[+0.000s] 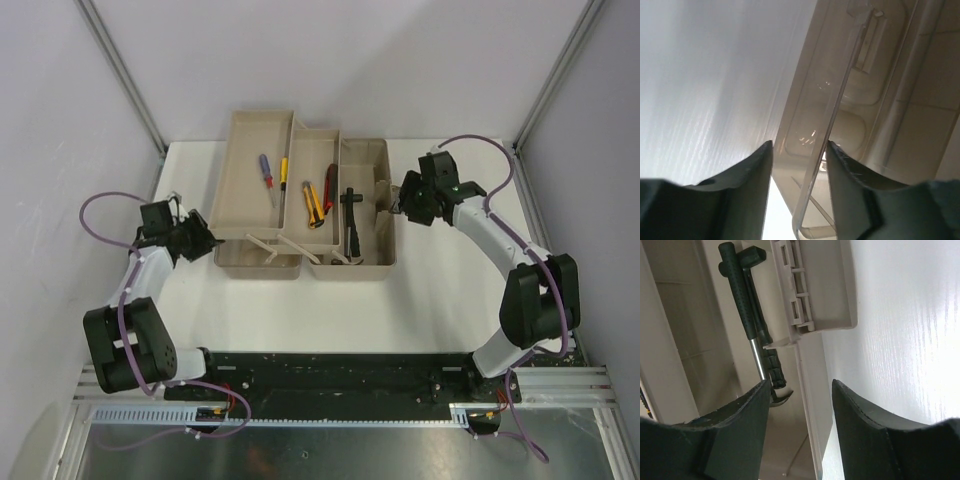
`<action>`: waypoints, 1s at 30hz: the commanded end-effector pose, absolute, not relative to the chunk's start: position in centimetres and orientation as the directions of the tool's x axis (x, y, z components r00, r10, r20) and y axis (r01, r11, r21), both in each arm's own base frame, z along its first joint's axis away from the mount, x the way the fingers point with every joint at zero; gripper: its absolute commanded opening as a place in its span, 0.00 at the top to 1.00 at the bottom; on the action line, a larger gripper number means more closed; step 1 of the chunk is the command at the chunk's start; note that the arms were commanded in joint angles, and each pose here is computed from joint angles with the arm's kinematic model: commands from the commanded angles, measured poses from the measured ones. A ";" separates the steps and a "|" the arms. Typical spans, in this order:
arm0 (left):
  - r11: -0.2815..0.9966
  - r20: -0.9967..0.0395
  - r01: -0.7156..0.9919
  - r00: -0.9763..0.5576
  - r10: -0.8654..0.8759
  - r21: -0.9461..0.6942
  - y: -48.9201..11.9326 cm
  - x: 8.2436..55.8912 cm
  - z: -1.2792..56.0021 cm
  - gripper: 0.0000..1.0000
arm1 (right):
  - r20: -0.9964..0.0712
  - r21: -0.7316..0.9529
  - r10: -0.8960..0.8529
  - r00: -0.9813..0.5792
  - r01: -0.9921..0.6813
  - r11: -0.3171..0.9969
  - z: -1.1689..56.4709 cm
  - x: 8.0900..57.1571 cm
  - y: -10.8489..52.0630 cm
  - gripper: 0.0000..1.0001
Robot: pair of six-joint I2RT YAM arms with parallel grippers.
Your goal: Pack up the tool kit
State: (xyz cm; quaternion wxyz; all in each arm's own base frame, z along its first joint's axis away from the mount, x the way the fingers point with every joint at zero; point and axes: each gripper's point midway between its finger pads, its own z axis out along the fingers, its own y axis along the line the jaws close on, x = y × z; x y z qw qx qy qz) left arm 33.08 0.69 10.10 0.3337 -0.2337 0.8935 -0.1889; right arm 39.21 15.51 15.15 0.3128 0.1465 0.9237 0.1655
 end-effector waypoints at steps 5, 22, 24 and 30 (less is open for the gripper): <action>0.843 -0.575 -0.234 -0.642 -0.508 -0.484 0.6 35.2 11.8 0.67 | -0.520 0.466 0.417 -0.745 0.162 0.870 16.7 39.5 16.0 0.45; 0.903 -0.684 -0.110 -0.616 -0.390 -0.416 0.2 37.0 15.2 1.00 | -0.511 0.475 0.443 -0.737 0.187 0.860 16.7 39.5 15.3 0.46; 0.909 -0.705 -0.089 -0.601 -0.375 -0.408 0.1 37.1 16.2 1.00 | -0.508 0.478 0.447 -0.736 0.190 0.857 16.7 39.6 15.2 0.46; 0.916 -0.767 -0.033 -0.536 -0.353 -0.399 -0.4 37.2 20.0 1.00 | -0.495 0.504 0.475 -0.728 0.205 0.839 16.8 40.1 14.8 0.46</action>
